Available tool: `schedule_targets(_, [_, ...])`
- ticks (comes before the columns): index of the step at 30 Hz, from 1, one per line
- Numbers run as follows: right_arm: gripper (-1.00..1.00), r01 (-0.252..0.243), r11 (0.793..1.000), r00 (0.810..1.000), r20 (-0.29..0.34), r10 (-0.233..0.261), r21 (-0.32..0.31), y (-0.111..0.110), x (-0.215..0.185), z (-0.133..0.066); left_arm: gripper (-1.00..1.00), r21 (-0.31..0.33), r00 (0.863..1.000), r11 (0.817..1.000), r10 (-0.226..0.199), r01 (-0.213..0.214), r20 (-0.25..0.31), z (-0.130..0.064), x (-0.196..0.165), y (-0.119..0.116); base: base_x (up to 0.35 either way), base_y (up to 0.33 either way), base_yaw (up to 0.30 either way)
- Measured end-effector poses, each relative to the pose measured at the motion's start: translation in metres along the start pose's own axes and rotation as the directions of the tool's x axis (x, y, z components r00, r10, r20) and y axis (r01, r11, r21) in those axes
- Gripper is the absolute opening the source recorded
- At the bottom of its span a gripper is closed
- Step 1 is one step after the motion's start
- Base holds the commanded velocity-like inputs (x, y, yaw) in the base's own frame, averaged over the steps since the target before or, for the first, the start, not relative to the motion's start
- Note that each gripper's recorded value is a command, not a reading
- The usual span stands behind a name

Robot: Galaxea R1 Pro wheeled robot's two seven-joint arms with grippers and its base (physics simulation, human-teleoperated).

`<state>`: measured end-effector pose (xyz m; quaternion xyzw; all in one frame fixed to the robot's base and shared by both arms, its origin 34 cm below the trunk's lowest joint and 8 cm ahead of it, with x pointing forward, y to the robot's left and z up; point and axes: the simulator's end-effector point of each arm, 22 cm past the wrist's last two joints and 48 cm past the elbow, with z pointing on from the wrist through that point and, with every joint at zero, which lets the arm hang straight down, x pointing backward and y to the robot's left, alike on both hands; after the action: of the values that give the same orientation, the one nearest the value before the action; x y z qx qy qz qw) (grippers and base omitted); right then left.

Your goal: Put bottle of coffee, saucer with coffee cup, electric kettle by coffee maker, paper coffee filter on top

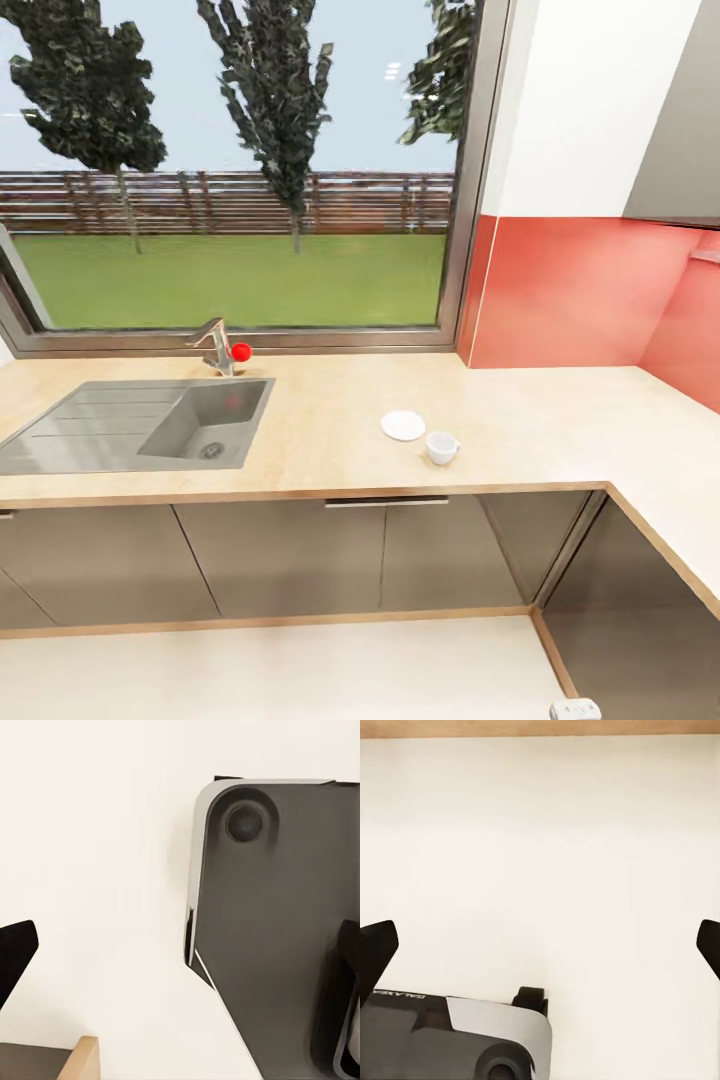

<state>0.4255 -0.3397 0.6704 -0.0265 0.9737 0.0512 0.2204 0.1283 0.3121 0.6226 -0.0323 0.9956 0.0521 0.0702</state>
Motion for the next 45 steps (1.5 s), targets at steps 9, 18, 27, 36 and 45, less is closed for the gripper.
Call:
schedule_targets(9, [1.0,-0.009,1.0,1.0,0.002,0.009,0.002,-0.001,-0.001,0.0,1.0,-0.001,1.0,1.0,0.001,-0.001,0.001,0.0,-0.001,0.001,0.0,-0.001,0.0])
schedule_targets(18, [1.0,-0.009,1.0,1.0,0.015,0.009,-0.003,0.002,-0.006,-0.001,1.0,-0.011,1.0,1.0,0.014,-0.014,0.005,0.001,-0.004,0.007,0.0,0.0,0.0])
schedule_targets(27, [1.0,-0.009,1.0,1.0,0.03,0.009,-0.019,0.012,-0.012,-0.001,1.0,-0.022,0.994,1.0,0.024,-0.022,0.104,0.003,-0.047,0.023,0.0,0.0,0.0])
schedule_targets(36, [1.0,-0.005,0.999,0.999,0.041,0.006,-0.033,0.025,-0.018,-0.001,1.0,-0.013,0.849,0.999,0.044,-0.044,0.526,-0.038,-0.231,0.038,0.0,0.0,0.0])
schedule_targets(45, [1.0,-0.002,0.999,0.998,0.057,0.004,-0.032,0.027,-0.024,-0.003,1.0,0.335,0.46,0.827,-0.106,-0.451,0.881,-0.235,-0.412,-0.097,0.0,0.0,0.0])
